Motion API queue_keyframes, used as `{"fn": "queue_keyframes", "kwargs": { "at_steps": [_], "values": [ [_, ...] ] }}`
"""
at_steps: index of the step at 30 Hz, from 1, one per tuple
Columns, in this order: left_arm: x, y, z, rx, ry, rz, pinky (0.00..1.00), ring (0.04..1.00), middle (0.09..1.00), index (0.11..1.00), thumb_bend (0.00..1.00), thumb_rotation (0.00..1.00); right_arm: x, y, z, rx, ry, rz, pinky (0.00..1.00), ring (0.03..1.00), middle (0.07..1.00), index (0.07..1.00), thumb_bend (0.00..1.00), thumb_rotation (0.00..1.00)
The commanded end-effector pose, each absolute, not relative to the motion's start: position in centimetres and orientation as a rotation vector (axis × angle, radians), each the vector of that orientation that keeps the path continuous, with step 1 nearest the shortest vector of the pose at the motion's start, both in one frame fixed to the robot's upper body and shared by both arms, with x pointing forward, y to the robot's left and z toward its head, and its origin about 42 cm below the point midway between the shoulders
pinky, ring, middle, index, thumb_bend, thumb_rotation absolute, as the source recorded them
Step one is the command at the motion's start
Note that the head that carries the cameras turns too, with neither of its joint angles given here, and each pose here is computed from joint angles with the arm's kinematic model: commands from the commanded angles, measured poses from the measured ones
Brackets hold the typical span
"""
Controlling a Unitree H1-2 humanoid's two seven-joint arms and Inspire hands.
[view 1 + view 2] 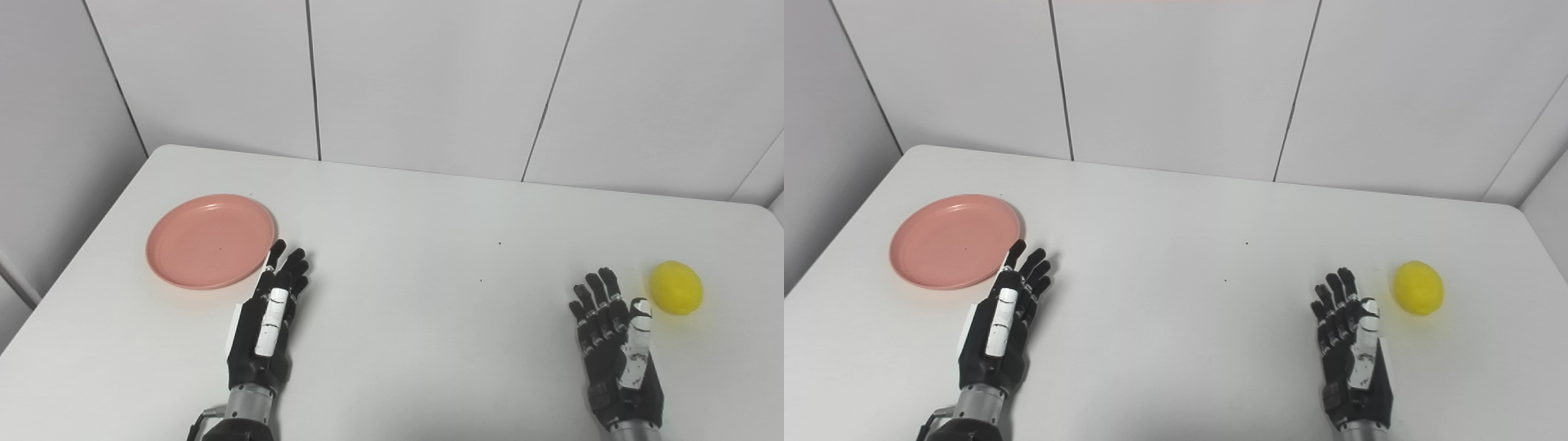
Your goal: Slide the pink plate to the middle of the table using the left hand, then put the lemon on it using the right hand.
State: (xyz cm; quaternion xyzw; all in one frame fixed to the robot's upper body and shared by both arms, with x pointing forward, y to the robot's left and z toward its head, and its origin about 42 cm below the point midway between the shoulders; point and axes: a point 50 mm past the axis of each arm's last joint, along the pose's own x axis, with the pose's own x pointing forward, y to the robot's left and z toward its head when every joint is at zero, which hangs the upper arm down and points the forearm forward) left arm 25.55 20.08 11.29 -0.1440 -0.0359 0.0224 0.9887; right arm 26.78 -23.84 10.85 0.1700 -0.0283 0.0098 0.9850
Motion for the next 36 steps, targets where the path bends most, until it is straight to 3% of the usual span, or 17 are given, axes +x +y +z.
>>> {"fn": "queue_keyframes", "kwargs": {
  "at_steps": [1,26,33,36],
  "values": [
    [24.9,19.5,9.8,-0.302,-0.016,0.058,0.94,0.921,0.908,0.931,0.72,0.72,25.7,-24.9,8.3,0.333,0.006,-0.012,1.00,0.974,0.972,0.977,0.79,1.00],
    [25.3,18.7,8.0,-0.296,-0.020,0.061,0.95,0.926,0.901,0.923,0.74,0.71,26.2,-25.5,7.1,0.350,0.022,-0.027,1.00,0.990,0.996,1.000,0.77,1.00],
    [25.1,19.1,8.8,-0.313,-0.049,0.076,0.97,0.915,0.893,0.914,0.76,0.70,25.9,-25.1,7.1,0.339,0.035,-0.015,1.00,0.988,0.992,0.996,0.76,1.00],
    [25.0,19.4,10.1,-0.303,-0.066,0.097,0.93,0.901,0.884,0.897,0.75,0.73,25.8,-25.0,7.1,0.343,0.036,0.000,1.00,0.994,1.000,1.000,0.76,1.00]
  ]
}}
